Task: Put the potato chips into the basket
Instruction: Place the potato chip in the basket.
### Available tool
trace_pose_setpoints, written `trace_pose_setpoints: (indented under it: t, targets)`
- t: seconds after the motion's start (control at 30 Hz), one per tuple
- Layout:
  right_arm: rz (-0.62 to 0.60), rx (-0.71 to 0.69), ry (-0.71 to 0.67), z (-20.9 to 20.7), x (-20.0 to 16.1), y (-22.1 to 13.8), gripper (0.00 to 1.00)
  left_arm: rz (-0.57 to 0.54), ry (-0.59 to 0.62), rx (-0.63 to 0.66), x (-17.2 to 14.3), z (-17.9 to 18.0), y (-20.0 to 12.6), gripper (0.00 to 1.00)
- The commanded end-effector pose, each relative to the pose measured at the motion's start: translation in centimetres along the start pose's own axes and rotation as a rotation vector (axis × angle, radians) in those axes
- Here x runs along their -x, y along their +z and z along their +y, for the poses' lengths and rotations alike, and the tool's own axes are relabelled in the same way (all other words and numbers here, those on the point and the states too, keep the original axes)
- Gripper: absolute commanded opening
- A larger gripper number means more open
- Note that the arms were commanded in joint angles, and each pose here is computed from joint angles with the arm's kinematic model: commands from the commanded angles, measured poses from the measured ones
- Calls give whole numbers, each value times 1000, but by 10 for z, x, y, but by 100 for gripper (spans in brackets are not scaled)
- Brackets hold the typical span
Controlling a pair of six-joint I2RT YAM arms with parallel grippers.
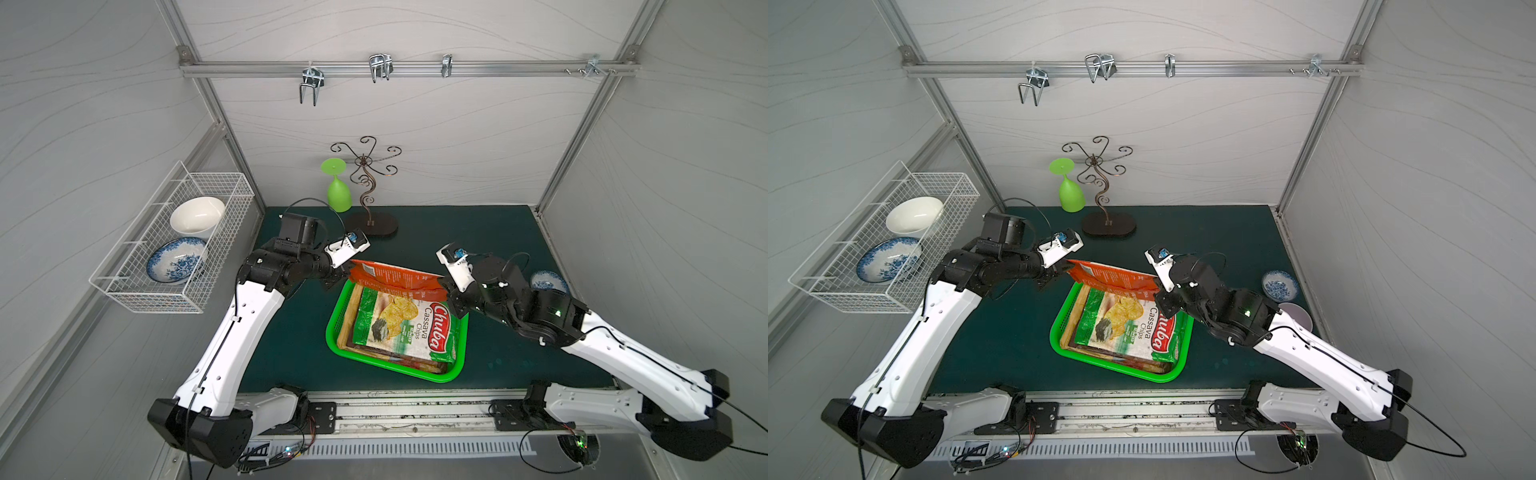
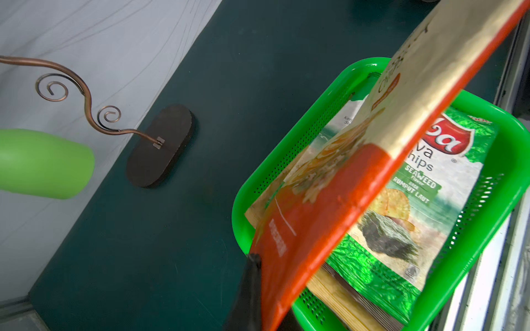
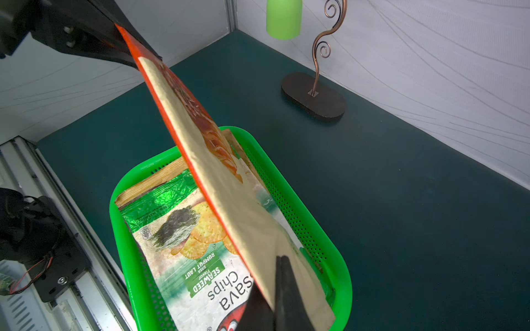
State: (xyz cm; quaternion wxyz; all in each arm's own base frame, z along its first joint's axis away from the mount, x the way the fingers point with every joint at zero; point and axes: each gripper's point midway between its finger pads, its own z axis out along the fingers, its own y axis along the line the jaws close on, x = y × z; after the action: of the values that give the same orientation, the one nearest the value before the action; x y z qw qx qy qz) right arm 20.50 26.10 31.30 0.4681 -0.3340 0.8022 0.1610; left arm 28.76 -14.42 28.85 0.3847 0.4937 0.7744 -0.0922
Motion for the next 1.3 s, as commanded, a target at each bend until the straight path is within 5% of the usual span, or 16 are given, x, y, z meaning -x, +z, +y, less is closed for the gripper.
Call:
trace_pose_setpoints:
  t: [0.0, 0.73, 0.83, 1.07, 1.27]
  targets:
    - [-26, -50, 2, -12, 0, -6, 0, -18, 45, 104, 9, 25, 6, 0]
    - [88, 157, 156, 20, -72, -7, 0, 115, 99, -58, -58, -36, 14, 0]
    - [101, 213, 170, 29, -78, -9, 1, 141, 104, -113, -67, -50, 10, 15]
    - [126, 293, 200, 41, -89, -15, 22, 209, 113, -292, -85, -92, -14, 47]
    - [91, 359, 206, 47, -84, -33, 44, 247, 157, -443, -88, -123, -50, 58]
